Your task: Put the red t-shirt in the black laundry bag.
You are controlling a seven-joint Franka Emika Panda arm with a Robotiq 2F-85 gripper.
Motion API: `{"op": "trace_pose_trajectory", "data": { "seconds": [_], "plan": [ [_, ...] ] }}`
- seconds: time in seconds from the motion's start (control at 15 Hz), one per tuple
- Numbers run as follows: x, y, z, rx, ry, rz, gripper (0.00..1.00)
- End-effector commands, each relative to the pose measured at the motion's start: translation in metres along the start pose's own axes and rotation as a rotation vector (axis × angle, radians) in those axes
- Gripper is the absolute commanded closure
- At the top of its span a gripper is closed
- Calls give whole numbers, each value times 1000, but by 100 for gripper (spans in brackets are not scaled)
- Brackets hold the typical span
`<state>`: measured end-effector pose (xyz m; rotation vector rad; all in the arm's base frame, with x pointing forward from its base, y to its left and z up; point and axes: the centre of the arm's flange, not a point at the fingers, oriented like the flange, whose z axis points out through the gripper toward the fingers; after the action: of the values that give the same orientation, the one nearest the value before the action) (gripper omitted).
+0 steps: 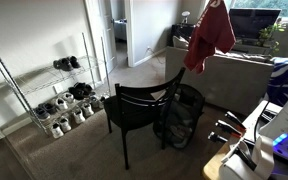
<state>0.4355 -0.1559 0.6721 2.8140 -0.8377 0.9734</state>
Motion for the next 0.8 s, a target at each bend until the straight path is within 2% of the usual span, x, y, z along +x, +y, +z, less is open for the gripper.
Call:
{"op": "trace_pose_trajectory", "data": {
  "seconds": [0.0, 0.73],
  "plan": [
    [11, 1, 14, -3, -26, 40, 100],
    [39, -7, 60, -50, -63, 149, 100]
  ]
}}
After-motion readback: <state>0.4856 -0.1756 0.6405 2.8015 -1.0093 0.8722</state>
